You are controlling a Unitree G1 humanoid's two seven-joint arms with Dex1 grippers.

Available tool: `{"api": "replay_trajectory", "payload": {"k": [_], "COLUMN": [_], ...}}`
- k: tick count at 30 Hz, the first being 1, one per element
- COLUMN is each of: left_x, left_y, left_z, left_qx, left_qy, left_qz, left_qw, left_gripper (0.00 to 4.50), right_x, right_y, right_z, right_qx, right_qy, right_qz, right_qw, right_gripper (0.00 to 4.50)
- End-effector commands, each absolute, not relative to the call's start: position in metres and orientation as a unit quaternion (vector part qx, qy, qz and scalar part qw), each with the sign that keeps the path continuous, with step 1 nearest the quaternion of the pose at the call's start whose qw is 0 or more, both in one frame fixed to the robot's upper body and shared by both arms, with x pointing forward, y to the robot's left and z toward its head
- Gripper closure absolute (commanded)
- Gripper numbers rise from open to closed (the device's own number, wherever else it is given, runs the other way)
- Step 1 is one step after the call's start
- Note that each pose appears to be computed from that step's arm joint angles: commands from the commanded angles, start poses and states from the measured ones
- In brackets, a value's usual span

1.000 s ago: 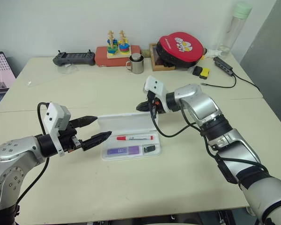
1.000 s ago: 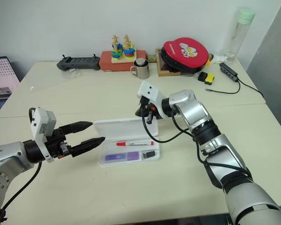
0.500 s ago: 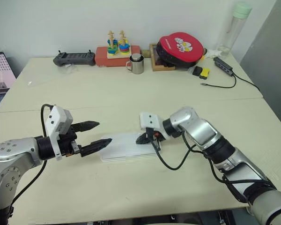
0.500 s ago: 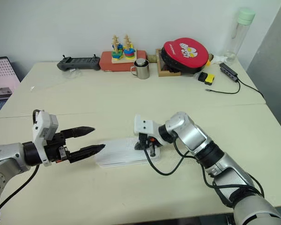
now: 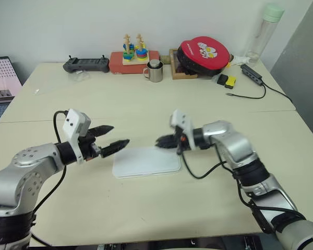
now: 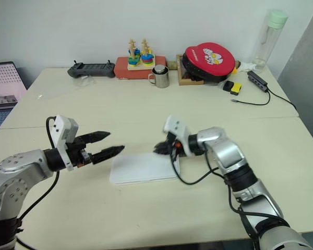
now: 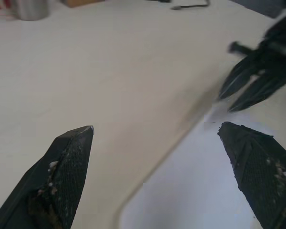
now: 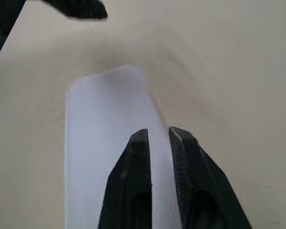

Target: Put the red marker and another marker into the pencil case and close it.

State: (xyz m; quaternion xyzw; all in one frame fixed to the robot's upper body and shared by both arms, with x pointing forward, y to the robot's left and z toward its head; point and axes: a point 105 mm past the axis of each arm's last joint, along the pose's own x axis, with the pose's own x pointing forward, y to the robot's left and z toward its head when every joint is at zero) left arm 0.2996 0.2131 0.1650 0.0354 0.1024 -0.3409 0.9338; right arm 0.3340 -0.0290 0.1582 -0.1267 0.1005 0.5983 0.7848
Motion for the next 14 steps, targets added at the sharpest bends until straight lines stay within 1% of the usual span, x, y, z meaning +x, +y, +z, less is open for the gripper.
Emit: {"api": "replay_trajectory", "payload": {"k": [1, 3, 5, 6, 10, 11, 12, 14], "left_x": [0.317, 0.323, 0.326, 0.326, 0.325, 0.325, 0.325, 0.325], "left_y": [0.228, 0.243, 0.255, 0.259, 0.271, 0.274, 0.275, 0.278], "left_z": [0.174, 0.173, 0.172, 0.171, 0.167, 0.166, 0.166, 0.163], "left_qx": [0.061, 0.063, 0.062, 0.061, 0.059, 0.057, 0.057, 0.061], "left_qy": [0.065, 0.061, 0.062, 0.063, 0.070, 0.070, 0.070, 0.073], "left_qz": [-0.284, -0.251, -0.228, -0.221, -0.202, -0.197, -0.193, -0.186], "left_qw": [0.955, 0.964, 0.970, 0.971, 0.975, 0.976, 0.977, 0.978], "left_gripper": [0.00, 0.00, 0.00, 0.00, 0.00, 0.00, 0.00, 0.00], "right_x": [0.344, 0.350, 0.349, 0.347, 0.345, 0.344, 0.344, 0.344], "right_y": [-0.067, -0.100, -0.119, -0.124, -0.131, -0.131, -0.130, -0.127], "right_z": [0.175, 0.181, 0.183, 0.183, 0.182, 0.181, 0.181, 0.180], "right_qx": [-0.100, -0.099, -0.097, -0.095, -0.085, -0.082, -0.080, -0.074], "right_qy": [0.092, 0.093, 0.095, 0.097, 0.101, 0.101, 0.101, 0.098], "right_qz": [0.533, 0.484, 0.458, 0.451, 0.428, 0.424, 0.422, 0.417], "right_qw": [0.835, 0.864, 0.879, 0.882, 0.894, 0.896, 0.897, 0.901], "right_gripper": [2.65, 2.10, 1.62, 1.47, 0.60, 0.37, 0.04, 0.04]}}
